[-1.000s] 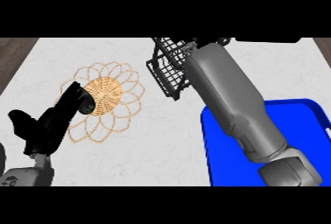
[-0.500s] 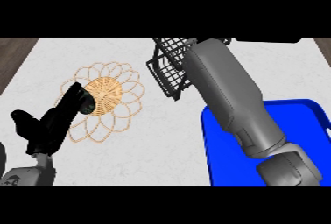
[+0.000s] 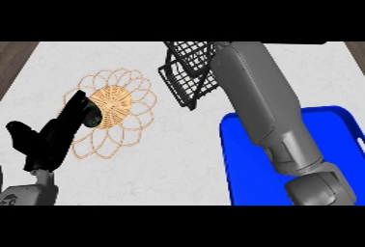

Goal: Pick the lemon from the tray and place it in the tiered basket

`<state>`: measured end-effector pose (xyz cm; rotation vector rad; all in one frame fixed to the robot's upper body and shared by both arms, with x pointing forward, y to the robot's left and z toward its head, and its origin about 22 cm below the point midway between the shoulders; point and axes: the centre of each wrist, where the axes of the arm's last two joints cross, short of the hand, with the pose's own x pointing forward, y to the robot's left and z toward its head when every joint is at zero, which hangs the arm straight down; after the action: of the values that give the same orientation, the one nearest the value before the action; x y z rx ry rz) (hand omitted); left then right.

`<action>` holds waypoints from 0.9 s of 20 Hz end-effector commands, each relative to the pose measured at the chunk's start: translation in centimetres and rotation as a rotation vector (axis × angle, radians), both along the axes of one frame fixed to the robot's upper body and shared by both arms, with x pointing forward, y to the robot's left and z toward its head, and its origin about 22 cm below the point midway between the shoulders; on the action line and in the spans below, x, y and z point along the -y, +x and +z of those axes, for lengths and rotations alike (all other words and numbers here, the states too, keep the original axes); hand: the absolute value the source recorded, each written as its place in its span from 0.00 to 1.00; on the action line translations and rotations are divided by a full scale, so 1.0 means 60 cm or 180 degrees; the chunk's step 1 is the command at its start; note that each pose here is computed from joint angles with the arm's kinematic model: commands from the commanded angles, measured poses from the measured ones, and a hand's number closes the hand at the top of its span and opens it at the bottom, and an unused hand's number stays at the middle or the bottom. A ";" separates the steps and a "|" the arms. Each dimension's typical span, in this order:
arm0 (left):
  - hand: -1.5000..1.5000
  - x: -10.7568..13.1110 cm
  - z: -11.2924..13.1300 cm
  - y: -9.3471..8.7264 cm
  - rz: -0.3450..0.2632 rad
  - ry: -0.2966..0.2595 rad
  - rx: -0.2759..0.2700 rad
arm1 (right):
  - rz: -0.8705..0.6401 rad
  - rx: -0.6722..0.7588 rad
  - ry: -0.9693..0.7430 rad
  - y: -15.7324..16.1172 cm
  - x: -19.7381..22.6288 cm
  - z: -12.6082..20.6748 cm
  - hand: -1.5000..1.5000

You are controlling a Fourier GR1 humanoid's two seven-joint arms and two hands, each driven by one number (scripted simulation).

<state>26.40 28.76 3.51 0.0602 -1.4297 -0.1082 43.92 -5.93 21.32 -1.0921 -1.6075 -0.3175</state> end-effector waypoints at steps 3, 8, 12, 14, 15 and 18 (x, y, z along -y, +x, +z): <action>0.50 -0.018 -0.029 -0.035 0.0044 -0.0049 -0.0113 | -0.0335 0.0648 0.0482 -0.009 0.051 0.027 0.00; 0.50 -0.016 -0.002 -0.006 0.0227 -0.0004 -0.0083 | -0.0623 0.0764 0.0552 -0.038 0.109 0.052 0.00; 0.50 -0.020 -0.017 -0.039 0.0244 -0.0031 -0.0116 | -0.0723 0.0830 0.0543 -0.101 0.154 0.053 0.00; 0.50 -0.033 -0.015 -0.031 0.0305 0.0075 -0.0122 | -0.0745 0.0853 0.0555 -0.142 0.165 0.054 0.00; 0.50 -0.007 -0.011 -0.039 0.0237 -0.0012 -0.0113 | -0.0732 0.0818 0.0497 -0.163 0.172 0.037 0.00; 0.50 -0.019 0.003 -0.028 0.0236 0.0018 -0.0069 | -0.0866 0.0858 0.0501 -0.226 0.211 0.034 0.00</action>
<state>24.66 30.23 3.03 0.1133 -1.3938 -0.0517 34.71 -16.03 23.43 -1.1310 -1.6762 -0.7947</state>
